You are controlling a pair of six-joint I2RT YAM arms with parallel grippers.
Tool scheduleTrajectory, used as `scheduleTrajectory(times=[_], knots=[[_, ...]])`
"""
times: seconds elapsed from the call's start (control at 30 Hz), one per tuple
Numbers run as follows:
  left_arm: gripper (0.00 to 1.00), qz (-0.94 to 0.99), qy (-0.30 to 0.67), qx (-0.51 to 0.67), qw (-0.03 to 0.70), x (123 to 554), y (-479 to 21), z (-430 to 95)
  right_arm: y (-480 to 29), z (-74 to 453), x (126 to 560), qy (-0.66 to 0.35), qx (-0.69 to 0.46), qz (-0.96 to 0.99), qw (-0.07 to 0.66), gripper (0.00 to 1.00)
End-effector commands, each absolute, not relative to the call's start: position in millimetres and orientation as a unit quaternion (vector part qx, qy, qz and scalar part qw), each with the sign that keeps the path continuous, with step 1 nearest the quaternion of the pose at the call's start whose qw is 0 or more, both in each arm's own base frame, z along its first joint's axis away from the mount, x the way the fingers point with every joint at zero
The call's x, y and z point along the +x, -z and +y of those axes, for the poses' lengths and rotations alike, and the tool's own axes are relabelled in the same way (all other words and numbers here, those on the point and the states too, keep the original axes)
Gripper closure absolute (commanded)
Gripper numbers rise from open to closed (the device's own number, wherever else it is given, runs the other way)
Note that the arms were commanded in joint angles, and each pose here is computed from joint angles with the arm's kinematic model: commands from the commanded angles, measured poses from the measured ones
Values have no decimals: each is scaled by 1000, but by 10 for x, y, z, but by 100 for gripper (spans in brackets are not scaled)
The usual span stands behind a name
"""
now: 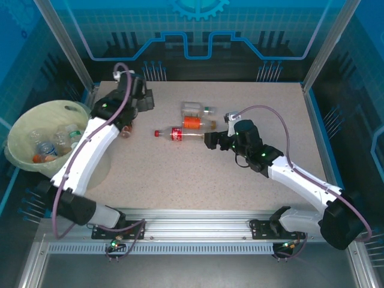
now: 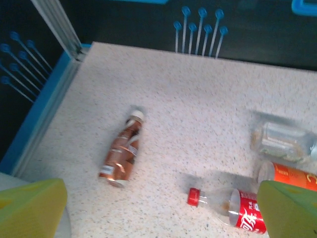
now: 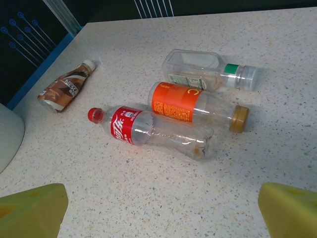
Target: Put the plastic bottles in the bin
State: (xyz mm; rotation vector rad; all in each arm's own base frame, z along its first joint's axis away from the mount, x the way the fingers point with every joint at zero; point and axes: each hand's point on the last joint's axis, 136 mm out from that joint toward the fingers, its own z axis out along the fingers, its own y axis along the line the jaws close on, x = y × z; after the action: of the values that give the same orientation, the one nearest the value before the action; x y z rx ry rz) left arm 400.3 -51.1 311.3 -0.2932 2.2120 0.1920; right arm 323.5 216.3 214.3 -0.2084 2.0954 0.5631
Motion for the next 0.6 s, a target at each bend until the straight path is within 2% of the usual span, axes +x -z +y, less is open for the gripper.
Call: scheduleTrajectory(times=[0.0,0.2,0.47,0.57], knots=[[1,899,-49,-100,423,4240,-2954,-746,-2139,2071,3190,-216,-72,855,466,0],[1,922,-41,-112,367,4564,-2408,-801,-2116,1991,3173,-203,-66,858,468,0],[1,949,-70,-160,261,4799,-1646,-386,-2103,1961,3185,-197,-62,861,465,0],[1,955,-52,-181,229,4840,-1374,-226,-2104,1949,3174,-195,-62,862,464,0]])
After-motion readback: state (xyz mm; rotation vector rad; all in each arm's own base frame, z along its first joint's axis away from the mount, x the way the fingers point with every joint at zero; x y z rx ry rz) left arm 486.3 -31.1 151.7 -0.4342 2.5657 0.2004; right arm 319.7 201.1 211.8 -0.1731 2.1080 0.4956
